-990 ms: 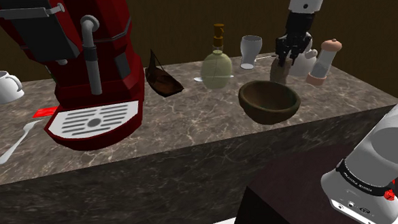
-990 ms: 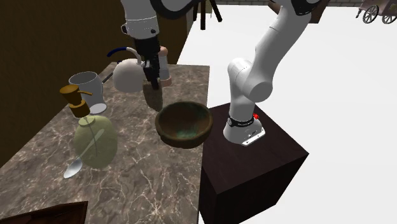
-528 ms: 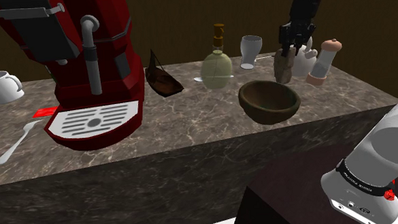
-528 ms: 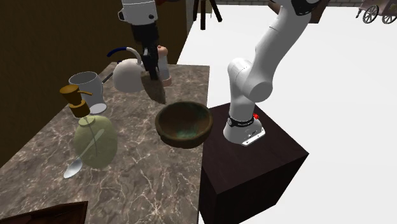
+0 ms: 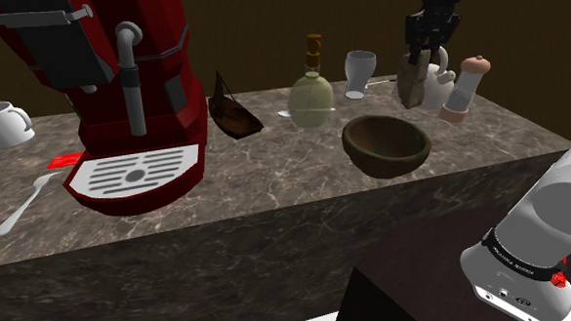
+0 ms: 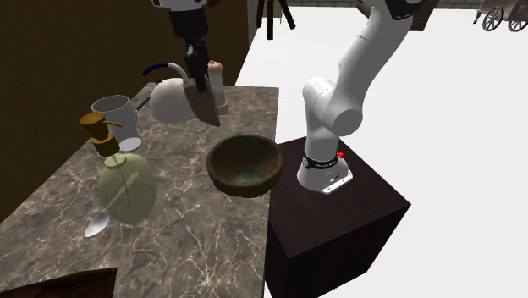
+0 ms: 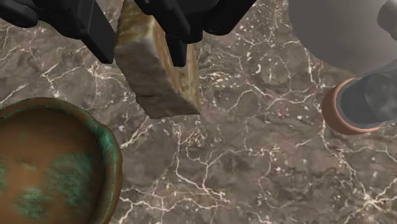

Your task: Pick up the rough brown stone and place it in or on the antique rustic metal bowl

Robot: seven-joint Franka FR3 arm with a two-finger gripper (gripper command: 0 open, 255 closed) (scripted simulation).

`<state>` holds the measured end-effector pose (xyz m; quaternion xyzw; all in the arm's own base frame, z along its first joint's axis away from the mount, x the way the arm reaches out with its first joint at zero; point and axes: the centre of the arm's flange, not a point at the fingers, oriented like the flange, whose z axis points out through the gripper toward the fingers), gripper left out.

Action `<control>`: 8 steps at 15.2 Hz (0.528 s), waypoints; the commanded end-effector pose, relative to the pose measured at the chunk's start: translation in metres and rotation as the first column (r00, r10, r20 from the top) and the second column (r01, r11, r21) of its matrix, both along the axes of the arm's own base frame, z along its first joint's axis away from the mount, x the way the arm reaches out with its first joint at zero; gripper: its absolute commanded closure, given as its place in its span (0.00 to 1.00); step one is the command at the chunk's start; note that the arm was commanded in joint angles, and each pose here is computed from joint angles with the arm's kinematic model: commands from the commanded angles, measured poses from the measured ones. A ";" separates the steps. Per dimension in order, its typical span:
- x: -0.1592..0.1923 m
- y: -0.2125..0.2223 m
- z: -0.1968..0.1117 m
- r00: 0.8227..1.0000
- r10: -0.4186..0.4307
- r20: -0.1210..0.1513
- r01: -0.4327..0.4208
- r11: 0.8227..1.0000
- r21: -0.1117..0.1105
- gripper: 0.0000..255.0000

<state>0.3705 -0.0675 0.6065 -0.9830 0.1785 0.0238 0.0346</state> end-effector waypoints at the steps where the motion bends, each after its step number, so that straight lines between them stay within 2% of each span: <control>1: -0.001 -0.001 0.006 1.000 0.000 0.000 0.000 1.000 0.000 1.00; 8: -0.015 0.090 0.011 1.000 0.000 0.000 0.000 1.000 0.000 1.00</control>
